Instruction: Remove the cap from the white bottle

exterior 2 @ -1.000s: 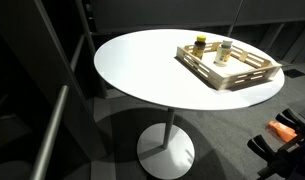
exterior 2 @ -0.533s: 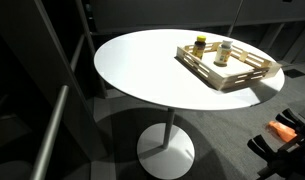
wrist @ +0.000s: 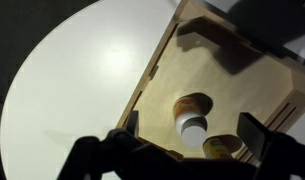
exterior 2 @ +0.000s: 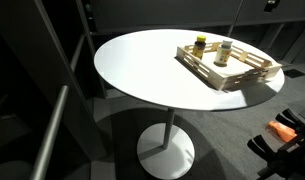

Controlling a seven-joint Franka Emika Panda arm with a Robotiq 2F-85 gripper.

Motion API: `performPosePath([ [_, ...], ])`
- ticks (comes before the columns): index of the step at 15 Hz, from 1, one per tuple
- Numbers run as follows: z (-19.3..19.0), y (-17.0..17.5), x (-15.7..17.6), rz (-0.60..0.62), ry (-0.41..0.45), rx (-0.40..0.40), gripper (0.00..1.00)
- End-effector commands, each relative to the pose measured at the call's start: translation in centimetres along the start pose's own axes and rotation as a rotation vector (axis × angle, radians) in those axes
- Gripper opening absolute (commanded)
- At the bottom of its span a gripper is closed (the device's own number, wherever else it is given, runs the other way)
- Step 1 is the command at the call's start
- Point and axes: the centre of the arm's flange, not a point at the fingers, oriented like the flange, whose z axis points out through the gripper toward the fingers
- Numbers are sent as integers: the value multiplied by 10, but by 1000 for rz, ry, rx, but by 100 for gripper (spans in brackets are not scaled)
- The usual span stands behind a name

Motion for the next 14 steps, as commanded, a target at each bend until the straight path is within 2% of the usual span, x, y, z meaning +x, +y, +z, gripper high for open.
performPosePath([
  [1,0,0,0,0,0,0,100],
  [7,9,-1,9,-5,12,5,100],
  [14,34,-9,39,-6,95,31,100],
])
